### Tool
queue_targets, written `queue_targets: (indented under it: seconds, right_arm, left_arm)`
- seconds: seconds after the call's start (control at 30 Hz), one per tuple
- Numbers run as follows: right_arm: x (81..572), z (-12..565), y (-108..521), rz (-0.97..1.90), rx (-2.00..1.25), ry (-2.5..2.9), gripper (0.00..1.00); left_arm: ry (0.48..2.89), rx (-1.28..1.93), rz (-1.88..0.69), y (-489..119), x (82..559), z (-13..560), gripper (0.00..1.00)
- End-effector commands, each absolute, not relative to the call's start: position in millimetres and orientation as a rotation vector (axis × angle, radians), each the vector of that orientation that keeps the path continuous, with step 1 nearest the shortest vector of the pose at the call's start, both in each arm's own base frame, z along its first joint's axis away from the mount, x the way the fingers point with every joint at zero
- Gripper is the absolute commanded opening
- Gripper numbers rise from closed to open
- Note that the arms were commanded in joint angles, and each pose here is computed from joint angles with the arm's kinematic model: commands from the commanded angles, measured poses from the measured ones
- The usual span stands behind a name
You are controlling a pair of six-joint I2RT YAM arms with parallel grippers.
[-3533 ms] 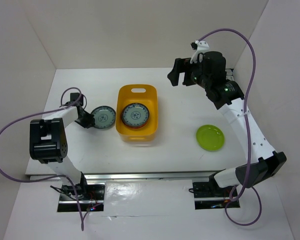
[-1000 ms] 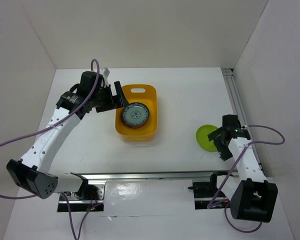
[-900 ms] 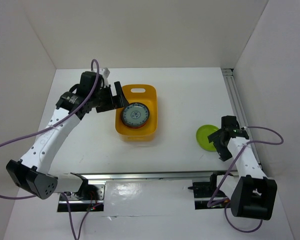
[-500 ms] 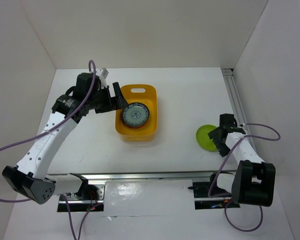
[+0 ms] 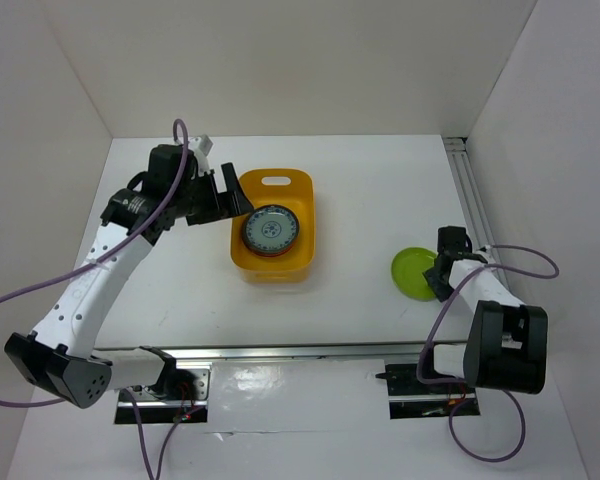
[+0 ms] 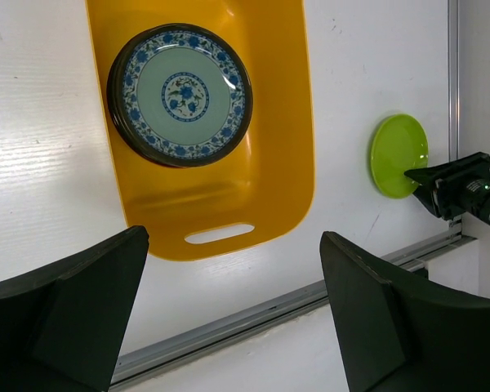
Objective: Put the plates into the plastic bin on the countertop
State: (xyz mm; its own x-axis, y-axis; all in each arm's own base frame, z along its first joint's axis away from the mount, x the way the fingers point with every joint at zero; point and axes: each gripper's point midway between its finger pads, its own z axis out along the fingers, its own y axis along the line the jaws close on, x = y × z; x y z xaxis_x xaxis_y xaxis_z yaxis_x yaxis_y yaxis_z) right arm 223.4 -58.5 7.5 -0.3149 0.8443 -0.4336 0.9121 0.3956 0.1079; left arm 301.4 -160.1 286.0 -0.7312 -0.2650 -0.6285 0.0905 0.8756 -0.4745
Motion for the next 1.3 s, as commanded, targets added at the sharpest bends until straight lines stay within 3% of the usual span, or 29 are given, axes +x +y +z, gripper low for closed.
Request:
queue_targets:
  seconds: [0.0, 0.07, 0.1, 0.17, 0.2, 0.4, 0.43, 0.63, 0.83, 1.27]
  right_arm:
    - [194.6, -26.5, -49.9, -0.264, 1.587, 2.334, 0.43]
    - [193.8, -28.2, -47.6, -0.267, 1.577, 2.350, 0.34]
    - [193.5, -28.0, -49.5, -0.281, 1.575, 2.344, 0.21]
    - [194.5, -29.4, -49.6, -0.281, 1.575, 2.344, 0.19]
    - [195.8, -31.3, -49.8, -0.281, 1.575, 2.344, 0.12]
    - [200.5, -38.8, -42.9, -0.222, 1.559, 2.345, 0.09]
    - [203.2, -38.5, -43.0, -0.213, 1.566, 2.330, 0.00]
    - [227.7, -18.9, -33.4, -0.189, 1.437, 2.326, 0.00]
    - [276.1, 47.8, -27.9, -0.072, 1.342, 2.166, 0.00]
    - [348.5, 194.1, 7.9, 0.077, 1.023, 1.936, 0.00]
  left_arm:
    - [2.253, -0.105, -0.650, -159.2, 302.0, 299.0, 1.00]
    - [2.244, -0.103, -0.653, -158.6, 300.4, 301.9, 1.00]
    - [2.253, -0.105, -0.650, -158.4, 299.8, 298.2, 1.00]
    - [2.253, -0.105, -0.650, -158.4, 299.8, 298.2, 1.00]
    - [2.264, -0.106, -0.647, -158.2, 299.2, 293.9, 1.00]
    - [2.264, -0.106, -0.647, -158.5, 300.1, 291.7, 1.00]
    - [2.264, -0.106, -0.647, -158.5, 300.1, 291.7, 1.00]
    - [2.253, -0.094, -0.645, -158.4, 300.8, 295.9, 1.00]
    - [2.254, -0.166, -0.532, -143.0, 310.0, 294.1, 1.00]
    - [2.273, -0.637, -0.260, -58.5, 338.9, 260.4, 1.00]
